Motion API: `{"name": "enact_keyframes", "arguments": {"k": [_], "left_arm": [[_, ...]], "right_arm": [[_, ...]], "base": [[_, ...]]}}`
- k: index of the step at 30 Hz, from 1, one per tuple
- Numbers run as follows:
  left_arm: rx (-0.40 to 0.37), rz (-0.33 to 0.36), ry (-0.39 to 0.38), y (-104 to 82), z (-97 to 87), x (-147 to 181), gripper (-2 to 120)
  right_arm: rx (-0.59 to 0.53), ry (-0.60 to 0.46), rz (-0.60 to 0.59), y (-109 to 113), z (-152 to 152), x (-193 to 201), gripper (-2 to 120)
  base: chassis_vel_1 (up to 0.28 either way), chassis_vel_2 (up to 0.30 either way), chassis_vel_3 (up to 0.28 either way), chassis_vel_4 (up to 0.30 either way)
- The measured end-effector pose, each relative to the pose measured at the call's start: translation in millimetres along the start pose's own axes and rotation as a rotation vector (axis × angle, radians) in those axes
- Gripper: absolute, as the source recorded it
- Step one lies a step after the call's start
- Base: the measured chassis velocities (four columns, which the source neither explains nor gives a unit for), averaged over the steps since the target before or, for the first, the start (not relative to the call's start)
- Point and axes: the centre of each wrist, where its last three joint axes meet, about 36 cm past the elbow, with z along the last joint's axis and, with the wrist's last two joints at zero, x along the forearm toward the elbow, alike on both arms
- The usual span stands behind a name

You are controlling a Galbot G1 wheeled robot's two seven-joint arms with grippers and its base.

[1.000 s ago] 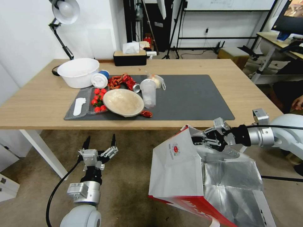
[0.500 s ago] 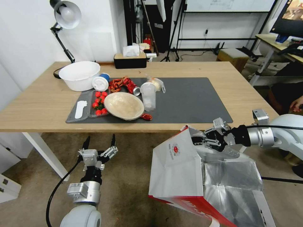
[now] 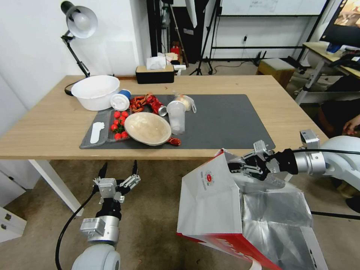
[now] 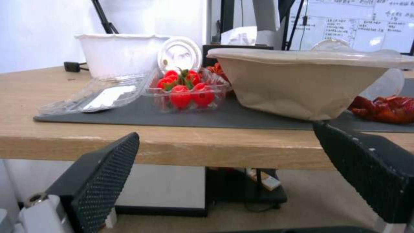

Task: Pick up the food delivery bag from the floor and place it on the table.

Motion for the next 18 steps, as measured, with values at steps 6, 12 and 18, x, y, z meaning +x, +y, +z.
{"name": "enact_keyframes", "arguments": {"k": [6, 12, 18], "left_arm": [[0.000, 0.000, -0.003, -0.1, -0.7, 0.3, 100], [-0.006, 0.002, -0.005, -0.3, -1.2, 1.1, 100], [-0.011, 0.004, -0.004, -0.6, -1.3, 1.6, 100]], "right_arm": [[0.004, 0.002, 0.000, 0.4, -1.8, 1.2, 0], [-0.002, 0.004, -0.001, 2.9, 0.3, 2.3, 0], [-0.015, 0.007, 0.001, 6.4, 3.7, 4.2, 0]], "base": [[0.000, 0.000, 0.000, 0.000], [0.000, 0.000, 0.000, 0.000], [0.000, 0.000, 0.000, 0.000]]}}
